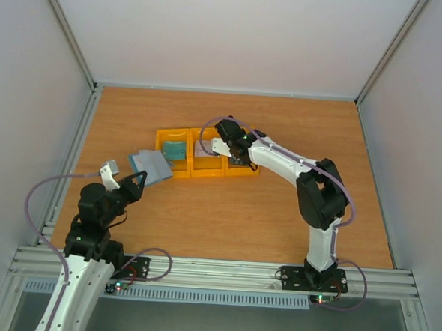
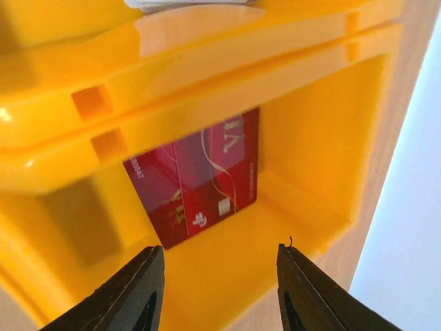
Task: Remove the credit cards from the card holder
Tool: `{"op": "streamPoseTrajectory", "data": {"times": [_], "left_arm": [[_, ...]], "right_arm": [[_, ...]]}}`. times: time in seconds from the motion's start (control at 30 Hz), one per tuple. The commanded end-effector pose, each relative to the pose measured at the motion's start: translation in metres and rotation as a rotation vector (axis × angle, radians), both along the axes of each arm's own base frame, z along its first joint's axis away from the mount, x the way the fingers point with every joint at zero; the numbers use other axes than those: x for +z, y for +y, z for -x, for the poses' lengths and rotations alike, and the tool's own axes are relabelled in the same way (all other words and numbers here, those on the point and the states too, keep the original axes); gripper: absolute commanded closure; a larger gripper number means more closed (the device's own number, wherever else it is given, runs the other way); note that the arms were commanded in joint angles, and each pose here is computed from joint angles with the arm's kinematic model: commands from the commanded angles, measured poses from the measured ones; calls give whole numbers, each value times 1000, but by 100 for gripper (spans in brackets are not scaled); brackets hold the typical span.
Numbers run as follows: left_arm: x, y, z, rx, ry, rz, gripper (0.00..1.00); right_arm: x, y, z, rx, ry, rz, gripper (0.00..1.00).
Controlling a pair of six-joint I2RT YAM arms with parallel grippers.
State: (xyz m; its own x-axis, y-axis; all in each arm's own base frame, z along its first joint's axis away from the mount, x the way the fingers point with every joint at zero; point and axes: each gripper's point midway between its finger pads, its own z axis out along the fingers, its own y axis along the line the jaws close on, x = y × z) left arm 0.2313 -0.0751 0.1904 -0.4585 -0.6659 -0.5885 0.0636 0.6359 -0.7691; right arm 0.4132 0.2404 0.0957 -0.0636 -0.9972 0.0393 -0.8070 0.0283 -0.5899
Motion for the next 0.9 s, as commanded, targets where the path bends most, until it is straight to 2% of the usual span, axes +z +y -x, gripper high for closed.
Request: {"op": "streamPoseTrajectory", "data": {"times": [0.0,0.13,0.23,0.37,0.47,0.53,0.57,0.6,0.63,0.87], "left_arm": [[14,-1,-4,-8,-66,16,100],[28,-13,-2,-77,-118,38,100],[57,-30,2,-188,-221,74,100],[116,-55,22,-384,-458,78,100],[153,-71,49,-536,-629,38,100],[170,-79,67,-619,-726,-12,100],[175,-83,78,-671,-769,-41,100],[179,-85,85,-700,-798,-61,100],[181,-87,90,-716,-823,-84,100],[188,-89,100,-751,-868,-103,100]], "right_arm": [[70,7,12,-41,-86,-159,54],[135,11,34,-94,-130,-423,54],[176,29,70,-73,-37,-703,51],[222,72,144,127,264,-1100,42],[255,93,201,335,569,-1320,34],[269,96,213,371,697,-1400,24],[274,97,212,367,738,-1433,18],[275,99,210,344,773,-1457,5],[274,100,207,339,781,-1462,2],[265,110,195,256,846,-1464,1]]}}
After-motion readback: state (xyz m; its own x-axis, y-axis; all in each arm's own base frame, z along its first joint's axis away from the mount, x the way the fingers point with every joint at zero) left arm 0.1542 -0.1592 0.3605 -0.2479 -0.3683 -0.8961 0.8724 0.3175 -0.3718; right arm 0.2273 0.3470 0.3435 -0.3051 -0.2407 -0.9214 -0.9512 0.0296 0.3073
